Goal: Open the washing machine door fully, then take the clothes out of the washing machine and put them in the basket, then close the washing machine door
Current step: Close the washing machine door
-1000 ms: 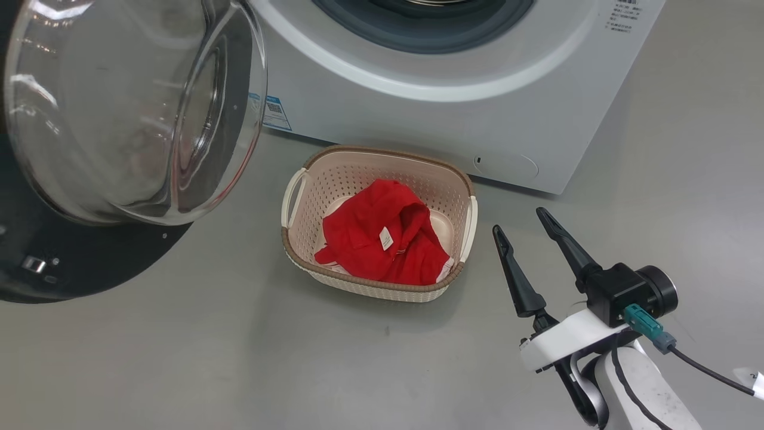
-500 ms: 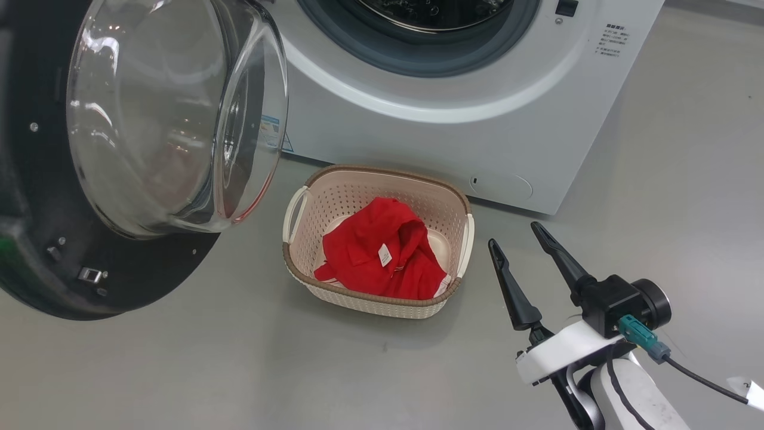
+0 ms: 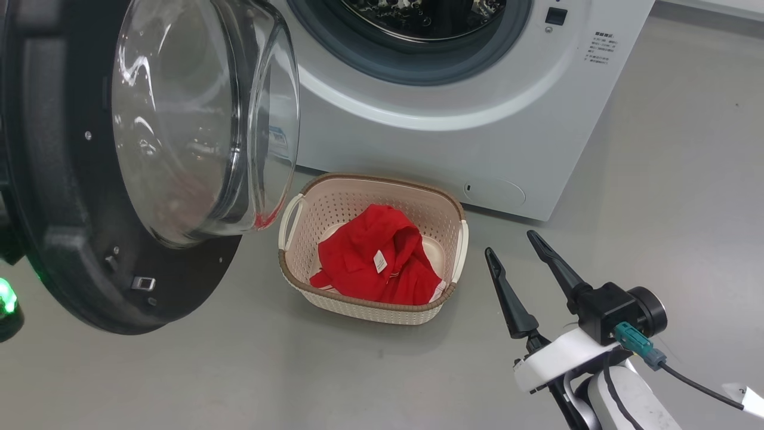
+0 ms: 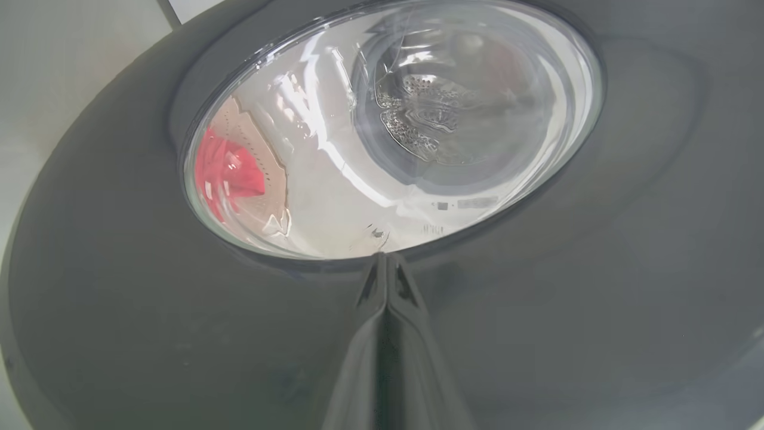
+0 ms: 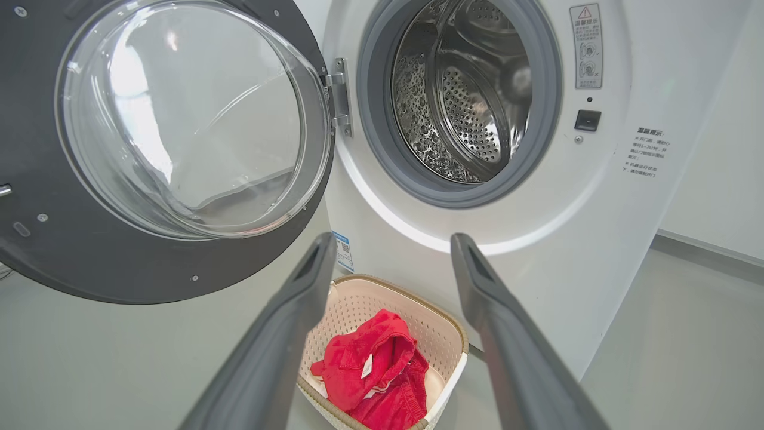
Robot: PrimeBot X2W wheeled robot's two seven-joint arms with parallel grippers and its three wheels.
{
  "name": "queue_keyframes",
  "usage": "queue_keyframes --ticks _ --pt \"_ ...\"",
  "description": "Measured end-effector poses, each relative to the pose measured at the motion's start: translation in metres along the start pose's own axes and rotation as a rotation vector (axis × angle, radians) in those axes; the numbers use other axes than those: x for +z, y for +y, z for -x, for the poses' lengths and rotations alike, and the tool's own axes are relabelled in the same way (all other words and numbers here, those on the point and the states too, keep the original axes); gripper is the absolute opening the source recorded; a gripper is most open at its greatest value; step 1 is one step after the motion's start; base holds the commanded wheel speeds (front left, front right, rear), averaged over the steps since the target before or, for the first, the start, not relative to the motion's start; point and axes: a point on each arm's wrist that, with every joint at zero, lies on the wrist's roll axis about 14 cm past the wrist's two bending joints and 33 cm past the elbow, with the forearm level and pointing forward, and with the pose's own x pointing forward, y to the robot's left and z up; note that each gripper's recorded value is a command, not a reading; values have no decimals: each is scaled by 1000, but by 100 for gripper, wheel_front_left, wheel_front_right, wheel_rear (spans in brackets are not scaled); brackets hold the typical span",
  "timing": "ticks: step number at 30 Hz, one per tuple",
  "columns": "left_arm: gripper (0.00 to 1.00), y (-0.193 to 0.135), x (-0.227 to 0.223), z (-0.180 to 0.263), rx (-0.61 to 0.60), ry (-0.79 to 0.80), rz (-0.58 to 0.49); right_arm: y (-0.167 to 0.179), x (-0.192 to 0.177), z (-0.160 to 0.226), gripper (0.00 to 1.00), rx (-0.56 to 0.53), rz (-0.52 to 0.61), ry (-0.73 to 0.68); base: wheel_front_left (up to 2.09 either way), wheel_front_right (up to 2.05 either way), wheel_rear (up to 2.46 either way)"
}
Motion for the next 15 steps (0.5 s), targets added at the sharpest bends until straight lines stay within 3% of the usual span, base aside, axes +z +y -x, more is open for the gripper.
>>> queue_keyframes --ticks 15 --pt "0 -9 -52 -35 -92 217 -29 -9 1 8 100 -41 -10 -2 0 0 0"
